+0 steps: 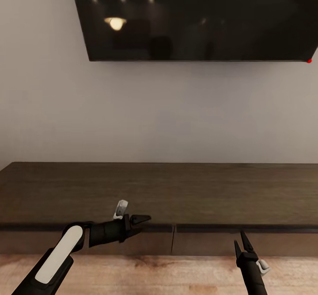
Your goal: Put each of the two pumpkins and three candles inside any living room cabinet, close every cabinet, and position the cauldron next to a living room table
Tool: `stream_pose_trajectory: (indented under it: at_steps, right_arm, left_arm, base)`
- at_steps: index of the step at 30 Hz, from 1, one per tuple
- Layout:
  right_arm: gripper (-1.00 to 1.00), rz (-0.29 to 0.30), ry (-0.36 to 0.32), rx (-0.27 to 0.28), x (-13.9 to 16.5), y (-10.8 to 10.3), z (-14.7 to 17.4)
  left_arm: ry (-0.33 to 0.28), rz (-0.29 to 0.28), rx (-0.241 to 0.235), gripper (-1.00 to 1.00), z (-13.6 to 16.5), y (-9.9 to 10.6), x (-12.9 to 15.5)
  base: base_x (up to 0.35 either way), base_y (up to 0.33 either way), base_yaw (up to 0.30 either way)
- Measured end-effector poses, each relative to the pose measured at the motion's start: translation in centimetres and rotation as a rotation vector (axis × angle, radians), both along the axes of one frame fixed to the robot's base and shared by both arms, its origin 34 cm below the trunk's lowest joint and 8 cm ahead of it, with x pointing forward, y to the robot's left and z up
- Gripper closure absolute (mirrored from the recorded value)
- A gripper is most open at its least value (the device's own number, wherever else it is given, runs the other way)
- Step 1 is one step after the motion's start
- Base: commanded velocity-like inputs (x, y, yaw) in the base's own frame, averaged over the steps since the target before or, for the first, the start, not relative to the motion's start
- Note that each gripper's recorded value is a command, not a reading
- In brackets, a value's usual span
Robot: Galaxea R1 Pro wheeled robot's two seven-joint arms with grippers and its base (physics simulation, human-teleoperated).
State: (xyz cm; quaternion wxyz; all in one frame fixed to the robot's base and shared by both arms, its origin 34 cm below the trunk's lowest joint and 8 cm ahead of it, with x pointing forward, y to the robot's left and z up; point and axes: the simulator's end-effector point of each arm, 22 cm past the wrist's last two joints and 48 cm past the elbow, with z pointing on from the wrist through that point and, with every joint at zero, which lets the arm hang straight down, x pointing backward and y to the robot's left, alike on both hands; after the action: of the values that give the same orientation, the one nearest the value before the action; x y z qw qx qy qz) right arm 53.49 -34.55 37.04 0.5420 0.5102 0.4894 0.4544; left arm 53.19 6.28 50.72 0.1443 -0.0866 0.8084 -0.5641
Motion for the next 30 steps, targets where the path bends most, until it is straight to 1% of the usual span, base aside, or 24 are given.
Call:
stream_pose_trajectory:
  at_steps: [10,19,30]
  right_arm:
    - [-1.00,0.000,0.000,0.000,0.00,0.01,0.00]
    - [-1.00,-0.001,0.014,0.002,0.00,0.03,-0.31]
    - [-1.00,-0.002,0.024,0.004,-0.75,-0.01,-0.72]
  left_arm:
    - [0.000,0.000,0.001,-1.00,-0.03,0.07,0.00]
    - [0.000,0.000,0.002,-1.00,-0.03,0.07,0.00]
    - [0.000,0.000,0.002,-1.00,-0.05,0.07,0.00]
  base:
    - [0.059,0.001,0.000]
    - [0.077,0.000,0.000]
    - [0.036,0.000,0.000]
